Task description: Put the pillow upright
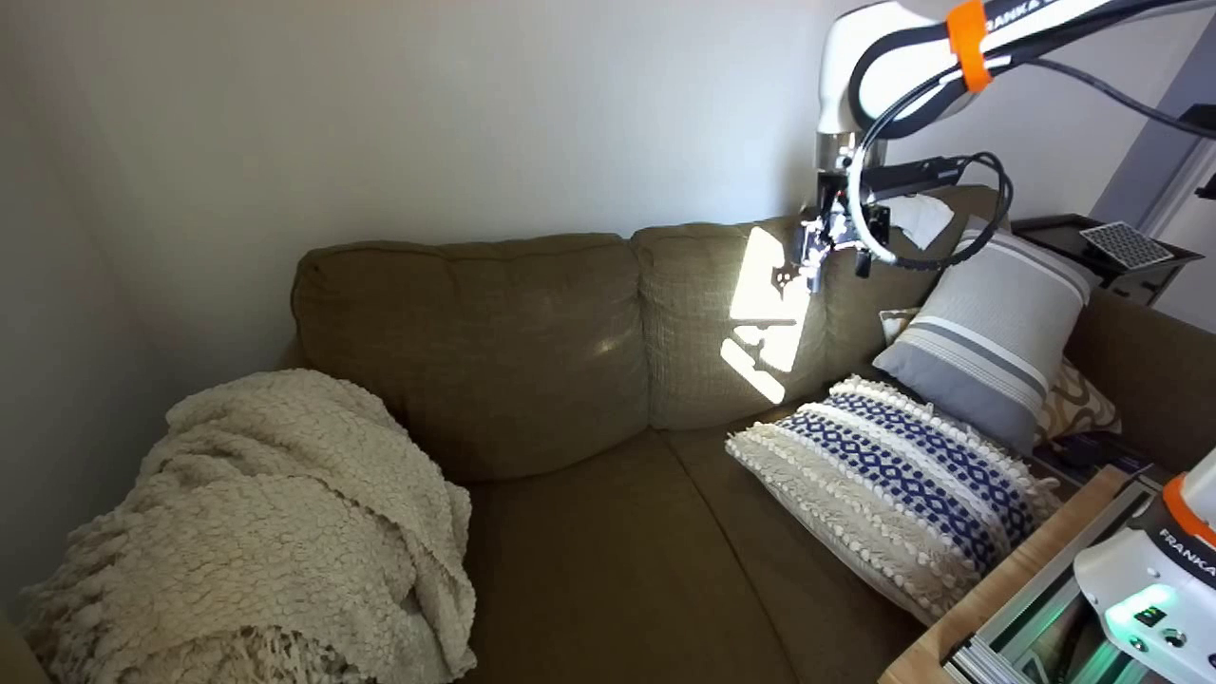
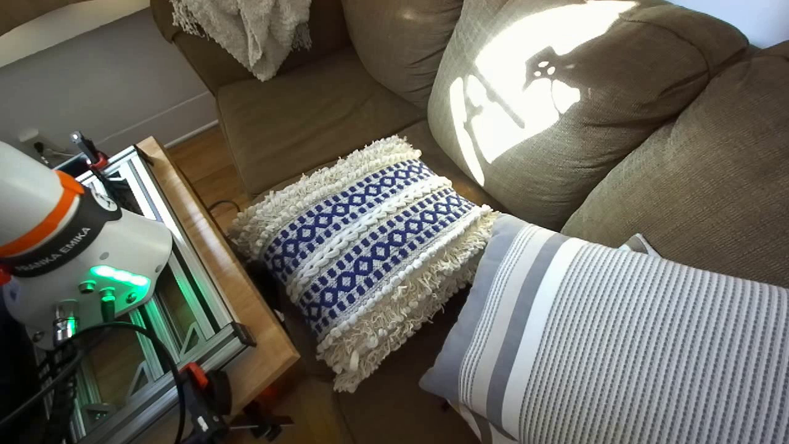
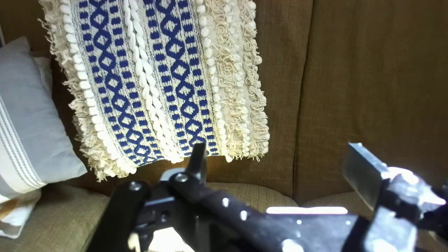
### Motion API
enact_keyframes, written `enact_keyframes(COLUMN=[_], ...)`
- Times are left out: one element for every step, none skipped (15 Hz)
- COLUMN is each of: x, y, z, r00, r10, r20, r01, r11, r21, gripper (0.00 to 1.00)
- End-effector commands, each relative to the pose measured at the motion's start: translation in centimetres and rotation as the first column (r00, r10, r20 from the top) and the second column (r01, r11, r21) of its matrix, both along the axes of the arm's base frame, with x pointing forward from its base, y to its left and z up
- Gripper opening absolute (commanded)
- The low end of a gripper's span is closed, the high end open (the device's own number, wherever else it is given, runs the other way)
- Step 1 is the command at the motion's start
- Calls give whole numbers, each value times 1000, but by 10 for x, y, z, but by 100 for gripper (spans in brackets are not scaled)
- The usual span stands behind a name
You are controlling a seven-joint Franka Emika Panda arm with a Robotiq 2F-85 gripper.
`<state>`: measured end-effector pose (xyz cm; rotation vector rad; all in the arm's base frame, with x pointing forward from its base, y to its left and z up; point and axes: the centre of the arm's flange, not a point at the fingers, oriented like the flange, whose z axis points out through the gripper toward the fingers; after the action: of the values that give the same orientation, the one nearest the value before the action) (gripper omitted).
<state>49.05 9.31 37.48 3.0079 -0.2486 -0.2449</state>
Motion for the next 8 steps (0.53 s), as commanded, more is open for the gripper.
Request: enact_keyframes(x=[18,21,25,28,32,36,38,40], y=[-13,-16,-21,-22,-25,-28,-33,-37], z=[-81,-103,-125,-144,-164,-183,-203,-221], r00=[997,998,998,998,998,998,998,999], r10=[72,65,62,59,57,57,51,47], r20=[-9,-10,-13,-13,-16,-22,-25,-26], r01=[-72,-65,-62,-58,-56,-55,-50,-45], r11=[997,998,997,997,997,996,997,997], r21=[4,26,39,56,59,73,63,67], gripper=[100,100,100,100,100,100,100,100])
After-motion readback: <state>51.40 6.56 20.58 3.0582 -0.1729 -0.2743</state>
